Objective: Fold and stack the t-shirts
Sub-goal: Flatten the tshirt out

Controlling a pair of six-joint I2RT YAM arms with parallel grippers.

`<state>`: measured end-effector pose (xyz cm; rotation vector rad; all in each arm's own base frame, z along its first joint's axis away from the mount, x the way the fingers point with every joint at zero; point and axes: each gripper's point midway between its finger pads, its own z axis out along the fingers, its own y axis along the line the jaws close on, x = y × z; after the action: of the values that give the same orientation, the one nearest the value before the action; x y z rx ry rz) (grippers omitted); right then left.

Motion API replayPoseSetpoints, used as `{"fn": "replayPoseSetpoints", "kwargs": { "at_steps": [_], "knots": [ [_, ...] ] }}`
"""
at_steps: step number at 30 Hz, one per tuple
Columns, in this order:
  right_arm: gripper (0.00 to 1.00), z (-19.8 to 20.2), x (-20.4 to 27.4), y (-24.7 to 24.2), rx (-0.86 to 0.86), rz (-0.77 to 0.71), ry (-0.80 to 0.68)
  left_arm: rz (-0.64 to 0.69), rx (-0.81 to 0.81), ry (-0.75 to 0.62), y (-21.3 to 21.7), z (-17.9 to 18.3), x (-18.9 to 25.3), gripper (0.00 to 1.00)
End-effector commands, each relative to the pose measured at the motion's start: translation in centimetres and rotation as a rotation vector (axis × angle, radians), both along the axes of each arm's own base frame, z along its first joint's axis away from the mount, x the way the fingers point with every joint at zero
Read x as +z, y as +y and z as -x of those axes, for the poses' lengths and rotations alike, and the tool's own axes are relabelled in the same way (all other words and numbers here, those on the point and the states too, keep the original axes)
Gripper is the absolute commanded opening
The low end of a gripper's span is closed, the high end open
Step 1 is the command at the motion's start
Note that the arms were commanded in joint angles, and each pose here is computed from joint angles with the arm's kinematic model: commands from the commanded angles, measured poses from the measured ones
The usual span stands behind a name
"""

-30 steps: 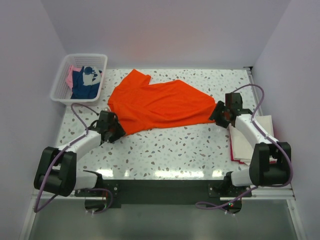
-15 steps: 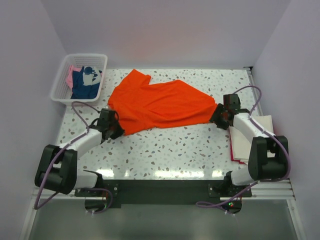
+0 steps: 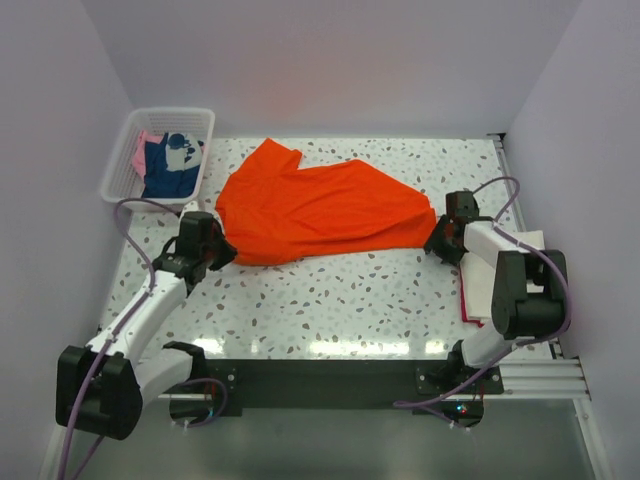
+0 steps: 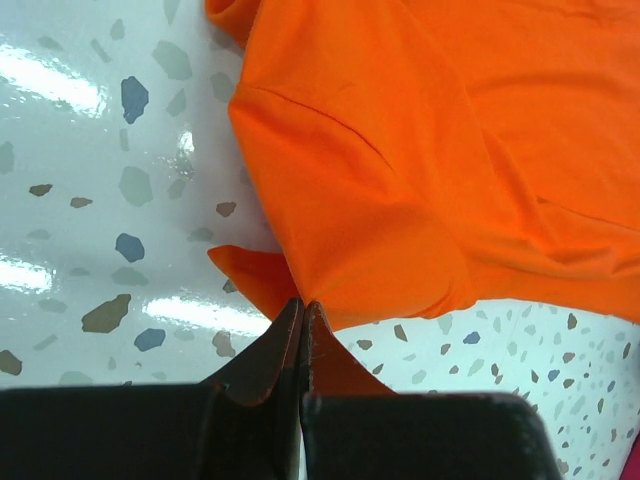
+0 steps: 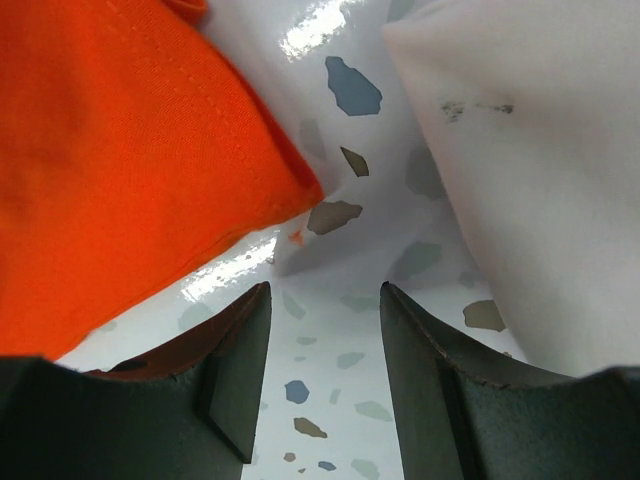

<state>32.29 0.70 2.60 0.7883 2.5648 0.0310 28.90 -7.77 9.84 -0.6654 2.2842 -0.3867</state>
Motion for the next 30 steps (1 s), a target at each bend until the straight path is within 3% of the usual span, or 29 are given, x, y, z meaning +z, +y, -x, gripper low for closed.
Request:
{"fn": "replayPoseSetpoints", "kwargs": {
  "at_steps": [1, 18, 30],
  "knots": [
    [0.51, -2.4, 0.4, -0.3, -0.032, 0.012, -0.051, -0.022, 0.01, -0.032, 1.0, 0.1, 1.2, 0.0],
    [0.5, -2.6, 1.4, 1.2, -0.047, -0.08, -0.13, 0.001, -0.017, -0.044, 0.8, 0.3, 1.8, 0.0],
    [0.5, -3.7, 0.5, 0.6, -0.059, -0.045, -0.119, 0.001, -0.02, -0.05, 0.8, 0.4, 2.1, 0.0]
  ]
}}
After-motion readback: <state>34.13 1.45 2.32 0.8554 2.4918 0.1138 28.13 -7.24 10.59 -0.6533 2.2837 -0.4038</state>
